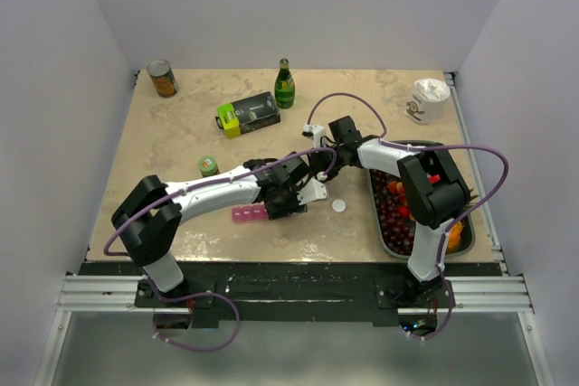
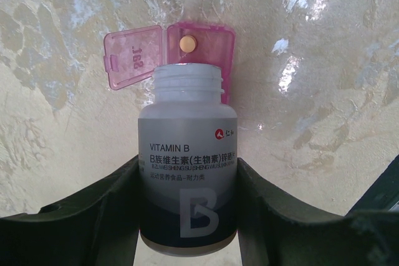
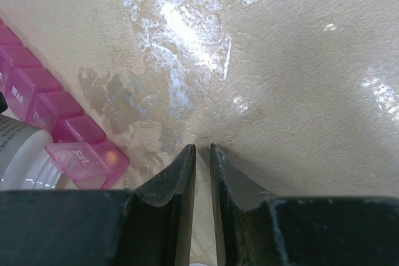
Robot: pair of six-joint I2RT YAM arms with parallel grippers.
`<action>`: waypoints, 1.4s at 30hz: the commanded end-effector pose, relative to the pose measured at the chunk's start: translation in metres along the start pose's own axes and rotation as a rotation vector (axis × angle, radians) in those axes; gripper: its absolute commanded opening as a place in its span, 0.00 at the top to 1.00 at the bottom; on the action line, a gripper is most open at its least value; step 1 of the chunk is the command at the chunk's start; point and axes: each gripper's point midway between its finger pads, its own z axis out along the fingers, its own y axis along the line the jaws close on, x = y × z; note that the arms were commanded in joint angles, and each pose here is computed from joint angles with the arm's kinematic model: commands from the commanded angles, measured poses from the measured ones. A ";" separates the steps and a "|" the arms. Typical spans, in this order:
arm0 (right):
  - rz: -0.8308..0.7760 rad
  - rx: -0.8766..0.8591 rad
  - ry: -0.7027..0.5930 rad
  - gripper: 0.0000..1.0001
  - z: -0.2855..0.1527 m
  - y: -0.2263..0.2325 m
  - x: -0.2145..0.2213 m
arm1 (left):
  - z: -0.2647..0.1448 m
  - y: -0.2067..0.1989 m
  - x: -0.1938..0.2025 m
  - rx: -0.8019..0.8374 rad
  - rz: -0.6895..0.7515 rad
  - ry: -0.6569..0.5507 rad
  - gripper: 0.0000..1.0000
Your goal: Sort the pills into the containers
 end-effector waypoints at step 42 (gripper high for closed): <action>-0.020 0.010 -0.003 0.79 0.001 -0.005 -0.006 | -0.005 0.008 -0.014 -0.035 0.040 -0.004 1.00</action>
